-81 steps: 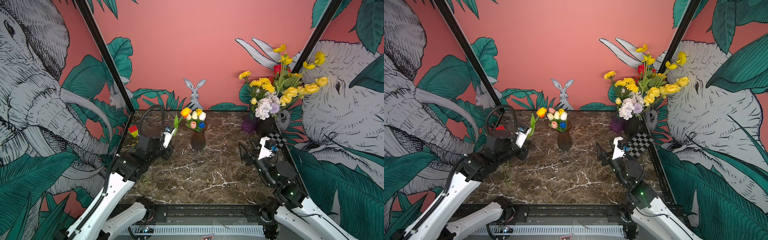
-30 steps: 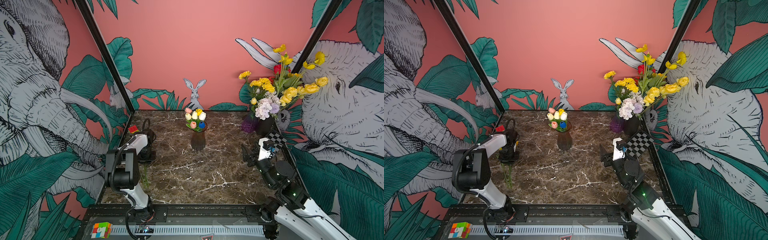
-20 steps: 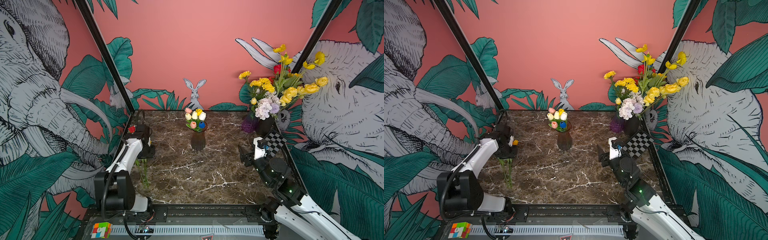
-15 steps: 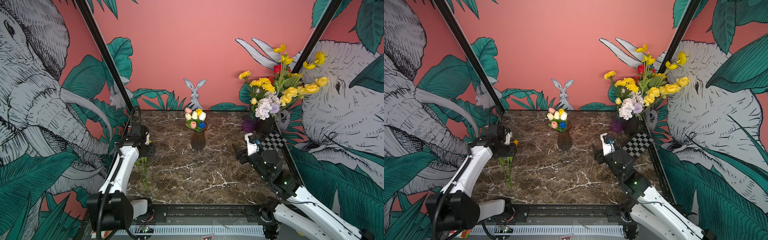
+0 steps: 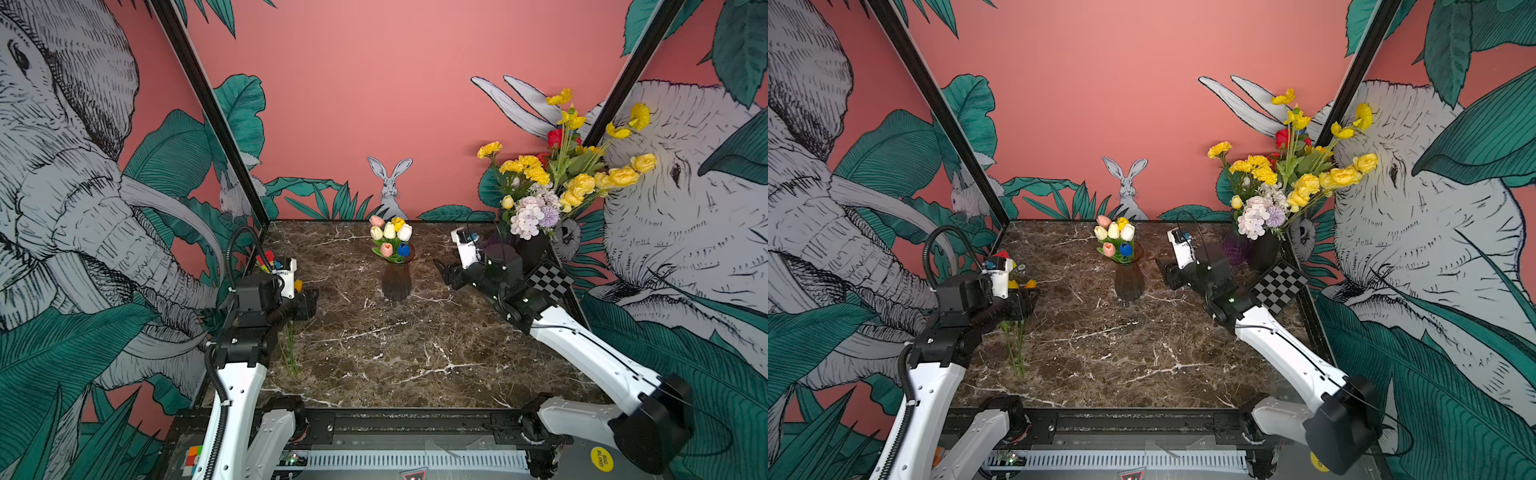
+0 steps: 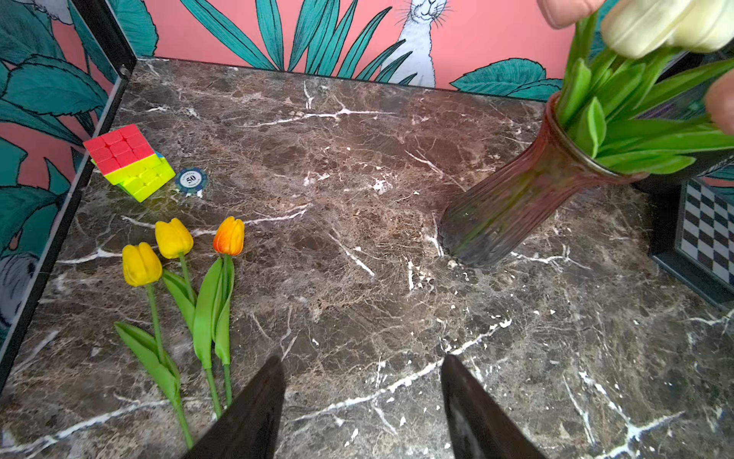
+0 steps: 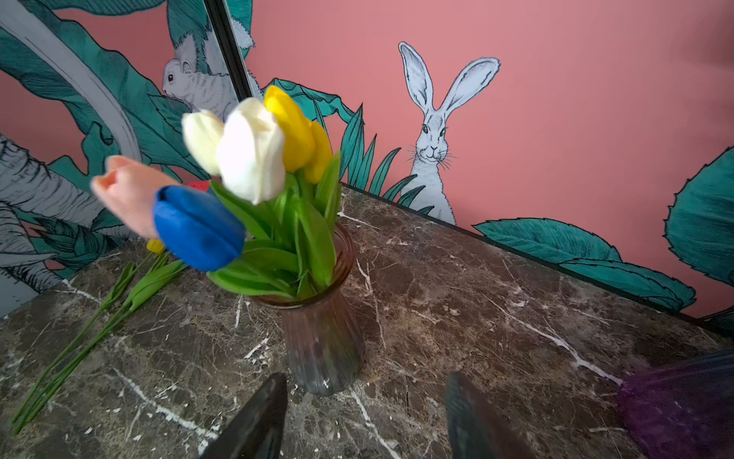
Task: Pick out yellow flowers from the vase
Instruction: Place the flower at the center of the board.
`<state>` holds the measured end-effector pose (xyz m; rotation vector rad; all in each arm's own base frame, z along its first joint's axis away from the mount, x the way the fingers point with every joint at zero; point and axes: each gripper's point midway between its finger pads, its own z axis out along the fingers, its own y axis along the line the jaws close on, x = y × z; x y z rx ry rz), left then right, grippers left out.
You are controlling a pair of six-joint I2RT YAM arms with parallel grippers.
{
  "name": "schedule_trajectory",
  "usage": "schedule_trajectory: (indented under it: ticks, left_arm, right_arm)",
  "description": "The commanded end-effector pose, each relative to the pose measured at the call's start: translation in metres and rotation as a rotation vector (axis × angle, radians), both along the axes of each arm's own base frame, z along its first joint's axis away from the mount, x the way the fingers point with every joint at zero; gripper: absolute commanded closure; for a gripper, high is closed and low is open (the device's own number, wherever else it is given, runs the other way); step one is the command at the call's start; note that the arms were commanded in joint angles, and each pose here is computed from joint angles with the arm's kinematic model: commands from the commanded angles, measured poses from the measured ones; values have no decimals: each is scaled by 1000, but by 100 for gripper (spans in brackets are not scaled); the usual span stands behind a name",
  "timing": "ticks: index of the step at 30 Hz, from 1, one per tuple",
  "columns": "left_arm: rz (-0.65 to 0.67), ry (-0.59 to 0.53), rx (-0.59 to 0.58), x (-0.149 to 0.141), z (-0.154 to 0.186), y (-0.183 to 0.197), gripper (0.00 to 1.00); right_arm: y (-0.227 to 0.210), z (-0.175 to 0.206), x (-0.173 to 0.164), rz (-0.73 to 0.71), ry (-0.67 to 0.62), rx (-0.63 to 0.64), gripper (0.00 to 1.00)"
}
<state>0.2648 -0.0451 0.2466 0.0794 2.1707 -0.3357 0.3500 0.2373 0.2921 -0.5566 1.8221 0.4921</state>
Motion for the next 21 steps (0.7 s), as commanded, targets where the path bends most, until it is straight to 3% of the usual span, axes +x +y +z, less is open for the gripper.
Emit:
schedule_trajectory:
  ticks: [1,5,13,21]
  left_arm:
    - [-15,-25,-24,0,3,-4,35]
    - [-1,-36,-16,-2,5,-2,35]
    - [-19,-48,-29,-4,8,-6,34]
    - [-26,-51,-21,-5,8,-8,33]
  right_arm:
    - [25,34,8,95,-33,124,40]
    - [38,39,16,111,-42,153,40]
    - [42,30,52,50,-100,21,38]
    - [65,36,69,128,-139,-19,38]
